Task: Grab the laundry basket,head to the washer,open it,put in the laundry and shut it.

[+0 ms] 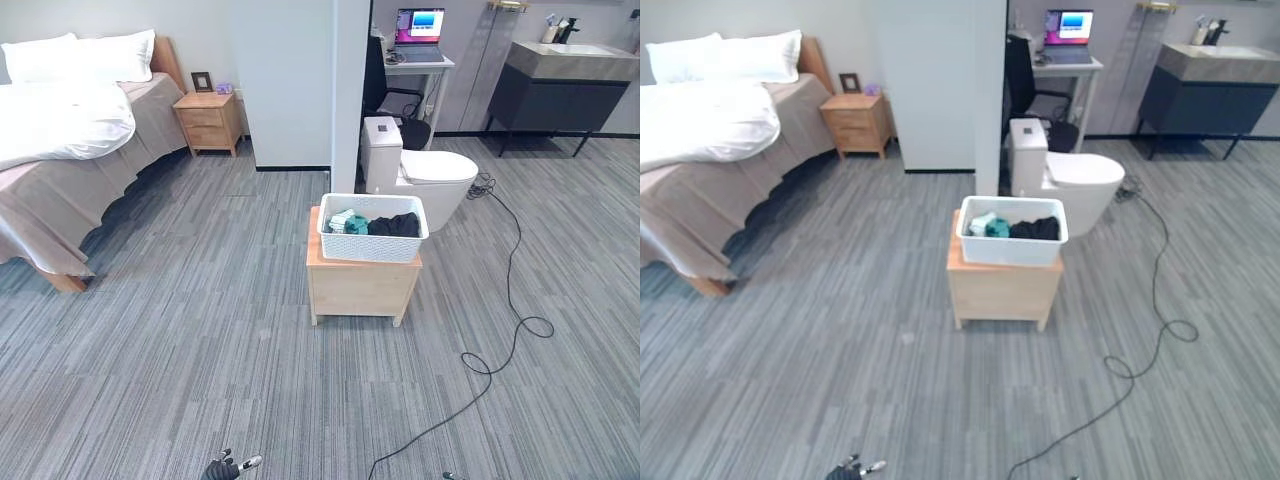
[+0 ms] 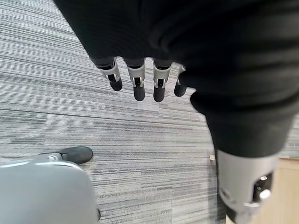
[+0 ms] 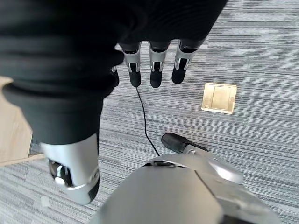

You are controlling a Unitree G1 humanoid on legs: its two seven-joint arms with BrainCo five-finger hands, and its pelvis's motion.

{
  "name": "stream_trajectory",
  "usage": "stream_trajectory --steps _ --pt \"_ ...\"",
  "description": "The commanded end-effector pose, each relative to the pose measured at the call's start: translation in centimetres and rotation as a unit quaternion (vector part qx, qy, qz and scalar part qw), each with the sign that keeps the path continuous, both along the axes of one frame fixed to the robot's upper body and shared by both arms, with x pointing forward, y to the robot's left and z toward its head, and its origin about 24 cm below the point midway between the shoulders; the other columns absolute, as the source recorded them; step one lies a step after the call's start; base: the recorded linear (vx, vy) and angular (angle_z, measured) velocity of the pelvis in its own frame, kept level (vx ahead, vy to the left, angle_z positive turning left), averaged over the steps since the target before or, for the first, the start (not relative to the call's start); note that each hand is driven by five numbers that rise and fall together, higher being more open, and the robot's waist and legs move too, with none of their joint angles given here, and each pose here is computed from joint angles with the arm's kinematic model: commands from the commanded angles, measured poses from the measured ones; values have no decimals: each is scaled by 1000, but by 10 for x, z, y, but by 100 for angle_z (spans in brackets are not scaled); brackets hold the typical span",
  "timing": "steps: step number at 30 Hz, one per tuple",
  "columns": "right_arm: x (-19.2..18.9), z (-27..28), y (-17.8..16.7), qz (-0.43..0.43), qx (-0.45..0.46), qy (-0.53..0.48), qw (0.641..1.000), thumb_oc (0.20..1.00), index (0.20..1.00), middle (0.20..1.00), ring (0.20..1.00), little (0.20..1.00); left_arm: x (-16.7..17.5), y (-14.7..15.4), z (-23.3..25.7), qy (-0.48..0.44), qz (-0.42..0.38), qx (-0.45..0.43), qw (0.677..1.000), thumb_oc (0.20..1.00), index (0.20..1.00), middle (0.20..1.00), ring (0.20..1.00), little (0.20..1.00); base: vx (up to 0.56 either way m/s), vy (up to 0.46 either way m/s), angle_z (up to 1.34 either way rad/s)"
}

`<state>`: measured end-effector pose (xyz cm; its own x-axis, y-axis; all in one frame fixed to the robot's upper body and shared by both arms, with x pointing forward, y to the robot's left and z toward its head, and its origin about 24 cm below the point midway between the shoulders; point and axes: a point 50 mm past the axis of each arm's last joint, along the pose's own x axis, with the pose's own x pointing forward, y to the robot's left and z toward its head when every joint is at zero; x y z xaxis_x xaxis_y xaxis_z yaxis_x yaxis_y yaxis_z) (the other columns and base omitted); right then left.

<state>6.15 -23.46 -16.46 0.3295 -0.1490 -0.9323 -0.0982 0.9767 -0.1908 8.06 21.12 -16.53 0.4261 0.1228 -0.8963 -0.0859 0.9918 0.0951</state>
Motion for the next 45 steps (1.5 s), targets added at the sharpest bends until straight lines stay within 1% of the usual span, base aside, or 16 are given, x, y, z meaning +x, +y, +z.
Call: stream_trajectory --steps 1,8,32,37,45 --pt "4 -2 8 38 6 5 999 1000 1000 1000 1000 1000 14 15 5 -18 -2 26 999 1000 1000 1000 1000 1000 1 -8 7" --pt "-4 -3 6 29 0 18 999 1000 1000 1000 1000 1000 20 16 7 -26 7 26 999 1000 1000 1000 1000 1000 0 -5 6" --pt "-1 -3 7 27 4 12 1000 1000 1000 1000 1000 1000 17 16 6 -25 18 23 999 1000 1000 1000 1000 1000 0 0 0" --pt "-1 -3 6 12 7 11 1000 1000 1000 1000 1000 1000 17 19 7 -25 24 27 999 1000 1000 1000 1000 1000 19 -38 0" --pt "-5 -1 -4 -56 12 4 998 1000 1000 1000 1000 1000 25 29 11 -40 47 36 997 1000 1000 1000 1000 1000 45 -170 10"
